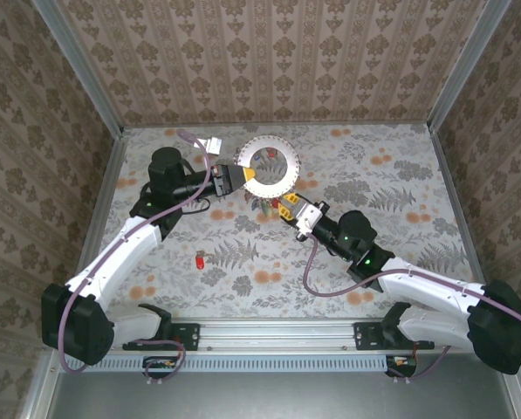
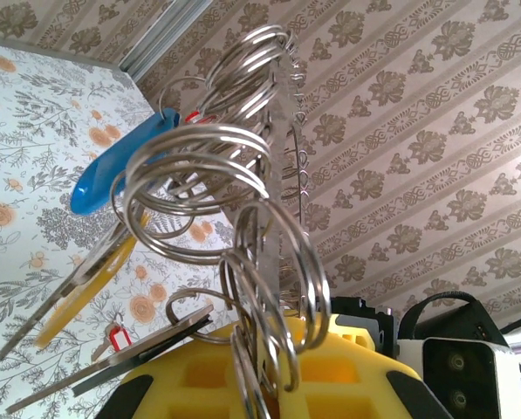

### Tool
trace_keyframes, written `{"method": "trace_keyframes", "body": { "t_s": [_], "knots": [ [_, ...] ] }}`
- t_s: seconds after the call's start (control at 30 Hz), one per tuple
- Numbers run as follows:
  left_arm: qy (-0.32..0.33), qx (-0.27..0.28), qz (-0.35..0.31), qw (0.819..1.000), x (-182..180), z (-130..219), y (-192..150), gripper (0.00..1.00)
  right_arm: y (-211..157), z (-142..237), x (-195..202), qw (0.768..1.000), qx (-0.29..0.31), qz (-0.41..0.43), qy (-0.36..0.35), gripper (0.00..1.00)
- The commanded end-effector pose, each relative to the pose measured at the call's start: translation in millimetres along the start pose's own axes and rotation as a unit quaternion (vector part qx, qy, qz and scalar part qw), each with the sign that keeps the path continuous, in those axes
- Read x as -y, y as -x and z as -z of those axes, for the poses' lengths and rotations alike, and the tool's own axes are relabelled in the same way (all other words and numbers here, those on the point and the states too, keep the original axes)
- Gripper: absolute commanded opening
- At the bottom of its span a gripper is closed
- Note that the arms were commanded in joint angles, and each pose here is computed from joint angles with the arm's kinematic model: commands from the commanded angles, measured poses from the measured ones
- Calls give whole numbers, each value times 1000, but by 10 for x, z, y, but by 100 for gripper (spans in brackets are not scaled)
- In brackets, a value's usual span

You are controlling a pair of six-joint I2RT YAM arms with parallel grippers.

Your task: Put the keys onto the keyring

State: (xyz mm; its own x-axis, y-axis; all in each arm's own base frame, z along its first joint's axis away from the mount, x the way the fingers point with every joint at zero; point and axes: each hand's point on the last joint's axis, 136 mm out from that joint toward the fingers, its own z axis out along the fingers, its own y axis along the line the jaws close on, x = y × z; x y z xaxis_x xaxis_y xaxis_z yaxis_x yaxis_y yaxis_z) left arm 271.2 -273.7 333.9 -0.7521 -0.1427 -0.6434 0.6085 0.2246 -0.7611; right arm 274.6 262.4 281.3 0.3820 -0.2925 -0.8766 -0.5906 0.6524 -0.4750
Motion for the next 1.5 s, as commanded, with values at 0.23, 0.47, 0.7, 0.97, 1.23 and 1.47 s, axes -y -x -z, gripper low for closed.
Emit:
{"method": "trace_keyframes", "body": {
  "t_s": [0.23,0.47,0.7,0.97,1.23,1.47],
  "knots": [
    [-56,-13,-47,997,417,82,25,0,161,60,81,1000,3,6,3,31],
    [-56,-13,-48,997,428,85,24,0,186,61,160,1000,8,5,-18,23],
    [-56,-13,-48,997,434,91,23,0,170,48,236,999,2,2,-39,20],
    [-65,-23,-49,996,498,36,-45,0,249,14,253,999,17,-12,-39,19],
    [-66,-23,-51,996,526,30,-56,0,213,-37,376,996,12,-20,-81,16],
    [-66,-23,-51,996,534,23,-58,0,181,-32,441,995,6,-26,-101,18]
  ]
}}
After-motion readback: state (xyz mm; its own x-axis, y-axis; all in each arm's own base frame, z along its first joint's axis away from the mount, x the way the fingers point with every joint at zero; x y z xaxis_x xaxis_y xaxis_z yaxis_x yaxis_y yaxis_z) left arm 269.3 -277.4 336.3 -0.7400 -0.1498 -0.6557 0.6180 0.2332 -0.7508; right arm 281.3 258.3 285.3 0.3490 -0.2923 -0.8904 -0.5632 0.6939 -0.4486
